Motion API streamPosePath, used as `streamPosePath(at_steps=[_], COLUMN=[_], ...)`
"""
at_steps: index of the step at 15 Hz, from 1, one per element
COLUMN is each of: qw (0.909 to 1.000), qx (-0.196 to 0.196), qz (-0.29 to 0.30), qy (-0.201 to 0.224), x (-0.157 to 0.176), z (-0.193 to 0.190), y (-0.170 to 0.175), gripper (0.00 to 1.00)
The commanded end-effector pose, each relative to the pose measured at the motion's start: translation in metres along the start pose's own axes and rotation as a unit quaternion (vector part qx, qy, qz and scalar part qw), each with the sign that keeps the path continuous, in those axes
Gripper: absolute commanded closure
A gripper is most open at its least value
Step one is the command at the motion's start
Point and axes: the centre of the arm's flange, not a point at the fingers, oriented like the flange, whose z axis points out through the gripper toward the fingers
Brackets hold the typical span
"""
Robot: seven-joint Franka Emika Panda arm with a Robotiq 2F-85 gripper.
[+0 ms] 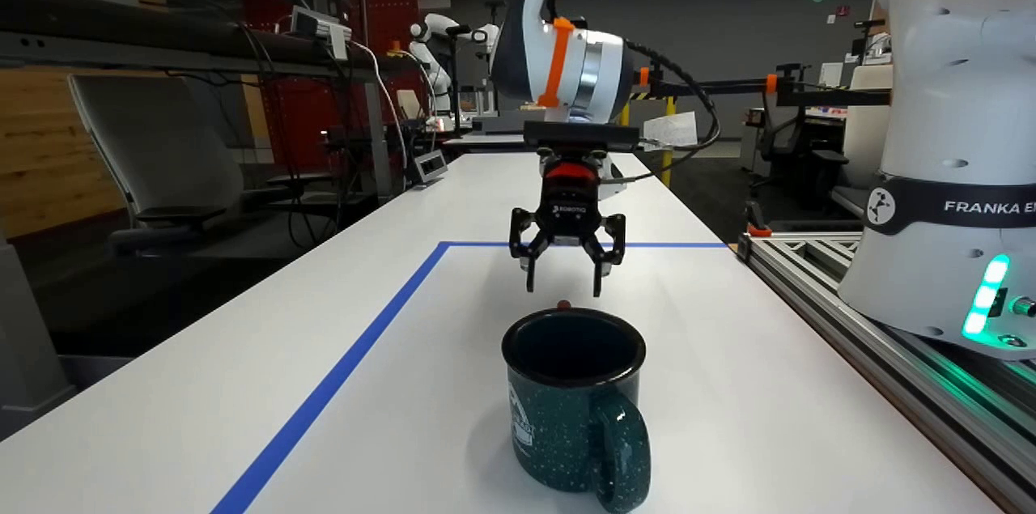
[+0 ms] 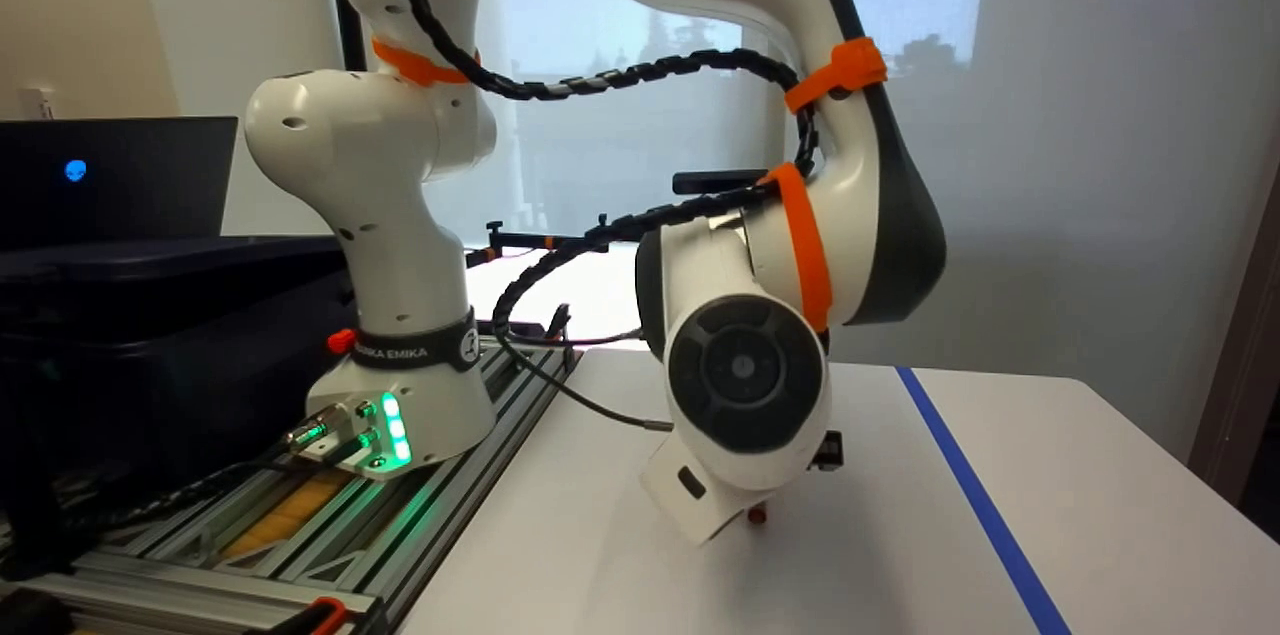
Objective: Remove the marker from the cup and put it on the table
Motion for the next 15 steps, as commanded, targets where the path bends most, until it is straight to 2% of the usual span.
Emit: streamPosePath(at_steps=[1, 3, 4, 7, 15], qw=[0.9983, 0.9974, 0.9984, 0.9981, 0.9979], qx=[-0.018, -0.02, -0.02, -0.017, -0.018], qz=[-0.005, -0.002, -0.007, -0.008, -0.005], qy=[0.054, 0.069, 0.052, 0.059, 0.061], x=[-0.065, -0.071, -0.043, -0.056, -0.055], z=[-0.017, -0.018, -0.006, -0.01, -0.009], y=[0.007, 0.005, -0.005, -0.004, -0.001], gripper=[0.0, 0.0, 0.0, 0.0, 0.0])
